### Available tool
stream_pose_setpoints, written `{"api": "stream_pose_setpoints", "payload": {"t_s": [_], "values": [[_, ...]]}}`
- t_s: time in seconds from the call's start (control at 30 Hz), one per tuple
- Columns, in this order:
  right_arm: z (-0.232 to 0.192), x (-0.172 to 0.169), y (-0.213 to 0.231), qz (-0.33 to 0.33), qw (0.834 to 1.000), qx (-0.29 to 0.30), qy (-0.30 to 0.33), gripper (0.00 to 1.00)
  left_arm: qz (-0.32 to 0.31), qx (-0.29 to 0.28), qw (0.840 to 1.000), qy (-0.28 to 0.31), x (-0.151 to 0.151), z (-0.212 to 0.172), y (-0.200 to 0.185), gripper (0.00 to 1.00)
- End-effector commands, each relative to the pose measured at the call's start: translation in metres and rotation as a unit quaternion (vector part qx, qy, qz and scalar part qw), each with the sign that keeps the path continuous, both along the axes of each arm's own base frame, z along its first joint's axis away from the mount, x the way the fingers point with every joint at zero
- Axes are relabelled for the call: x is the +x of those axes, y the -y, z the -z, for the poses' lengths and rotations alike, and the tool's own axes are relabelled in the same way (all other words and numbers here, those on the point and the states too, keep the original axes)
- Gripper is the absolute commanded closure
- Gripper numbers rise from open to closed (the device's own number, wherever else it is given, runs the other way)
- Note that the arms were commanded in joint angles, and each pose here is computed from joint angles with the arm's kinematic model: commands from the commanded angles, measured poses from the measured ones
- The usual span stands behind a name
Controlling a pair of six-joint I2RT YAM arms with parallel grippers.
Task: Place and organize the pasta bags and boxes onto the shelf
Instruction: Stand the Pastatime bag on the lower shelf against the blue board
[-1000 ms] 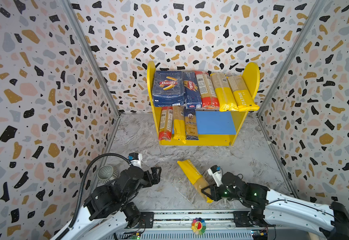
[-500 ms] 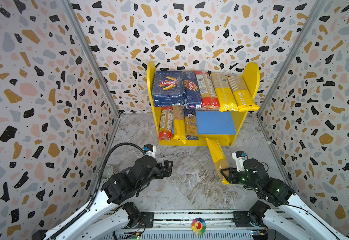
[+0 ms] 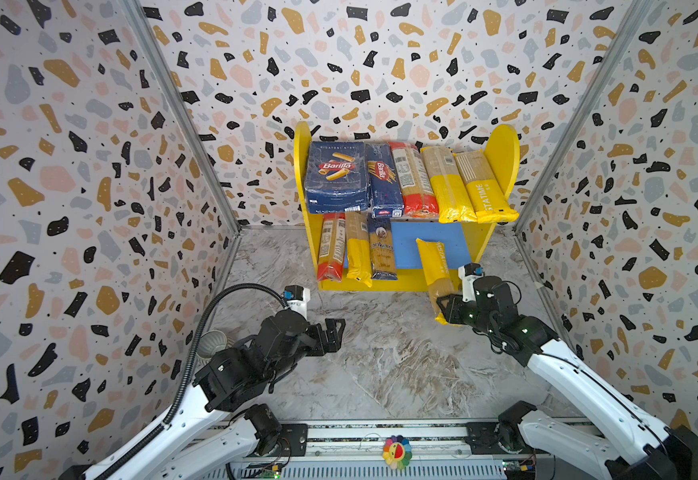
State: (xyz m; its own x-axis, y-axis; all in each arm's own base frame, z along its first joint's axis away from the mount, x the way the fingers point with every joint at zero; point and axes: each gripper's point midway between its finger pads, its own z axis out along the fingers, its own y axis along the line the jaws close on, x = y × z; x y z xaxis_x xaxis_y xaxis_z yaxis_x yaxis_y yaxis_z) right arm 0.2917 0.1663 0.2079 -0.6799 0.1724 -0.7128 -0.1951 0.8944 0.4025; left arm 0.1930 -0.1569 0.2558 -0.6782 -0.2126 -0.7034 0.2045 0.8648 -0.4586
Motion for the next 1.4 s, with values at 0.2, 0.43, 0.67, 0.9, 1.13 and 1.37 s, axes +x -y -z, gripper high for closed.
{"api": "stream_pose_setpoints", "payload": {"t_s": [0.2,0.43,0.67,0.9,1.13,1.37], "values": [[-0.108,0.077,-0.015,0.015,0.983,0.039,0.178,0.95,-0.01,0.01,1.0,0.022,0.002,0.002,-0.008,0.0],[-0.11,0.114,-0.016,0.02,0.983,0.037,0.177,0.93,-0.008,0.019,0.999,0.035,0.008,-0.001,-0.005,0.0],[-0.094,0.151,-0.031,0.022,0.986,0.034,0.163,0.92,-0.021,0.042,0.998,0.04,0.013,0.005,-0.009,0.0],[-0.073,0.17,-0.042,0.015,0.989,0.037,0.14,0.91,-0.023,0.053,0.998,0.04,0.016,0.012,-0.009,0.0],[-0.054,0.176,-0.052,0.006,0.992,0.047,0.117,0.73,-0.026,0.054,0.997,0.039,0.017,0.015,-0.009,0.01],[-0.066,0.168,-0.047,0.008,0.991,0.05,0.126,0.27,-0.039,0.061,0.997,0.04,0.018,0.018,-0.014,0.01]]}}
